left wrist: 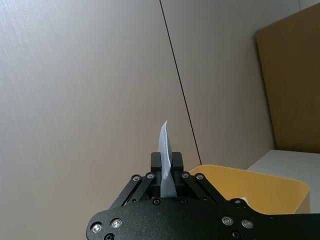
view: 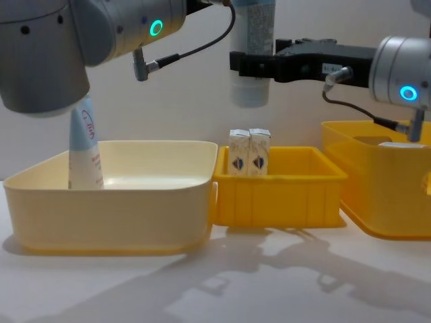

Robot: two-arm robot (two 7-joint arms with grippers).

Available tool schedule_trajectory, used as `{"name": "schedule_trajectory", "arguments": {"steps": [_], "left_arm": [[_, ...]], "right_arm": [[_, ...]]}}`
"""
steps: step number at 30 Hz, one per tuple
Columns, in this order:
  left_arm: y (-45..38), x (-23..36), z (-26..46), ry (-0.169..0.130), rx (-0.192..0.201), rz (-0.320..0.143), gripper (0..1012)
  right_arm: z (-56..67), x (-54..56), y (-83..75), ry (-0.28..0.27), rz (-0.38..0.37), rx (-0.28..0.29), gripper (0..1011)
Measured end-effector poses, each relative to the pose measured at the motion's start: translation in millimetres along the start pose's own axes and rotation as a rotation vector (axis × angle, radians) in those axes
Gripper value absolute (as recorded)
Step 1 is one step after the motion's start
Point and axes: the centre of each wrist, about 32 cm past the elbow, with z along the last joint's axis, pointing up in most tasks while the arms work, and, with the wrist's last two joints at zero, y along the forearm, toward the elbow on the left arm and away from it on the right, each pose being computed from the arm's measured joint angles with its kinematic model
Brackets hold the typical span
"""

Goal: Bimanual collaborative sorting of washing and personal care products

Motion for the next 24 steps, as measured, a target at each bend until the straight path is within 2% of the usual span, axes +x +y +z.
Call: {"name": "schedule_trajectory", "arguments": {"steps": [14,16,18,22,24], "left_arm": [[0.8,-2.3,0.9,0.000,-0.003,-0.011,125],[0.8,-2.5,1.0,-0.001,-0.003,-0.013,124],[0.9,-2.5,1.0,-0.001,-0.004,-0.013,125],[1.0,-2.7,1.2,-0.002,-0.004,-0.014,124],[1.0,-2.8,1.2,-0.002,-0.004,-0.015,125]], "right_arm": [[2.9,2.4,13.4,0.007,-0.014,0.007,998],[3.2,2.5,14.3,0.007,-0.014,0.008,964],[3.5,2.7,15.4,0.007,-0.016,0.008,888],[3.9,2.9,16.9,0.007,-0.017,0.008,820],[4.1,3.0,17.6,0.007,-0.018,0.009,745]]}}
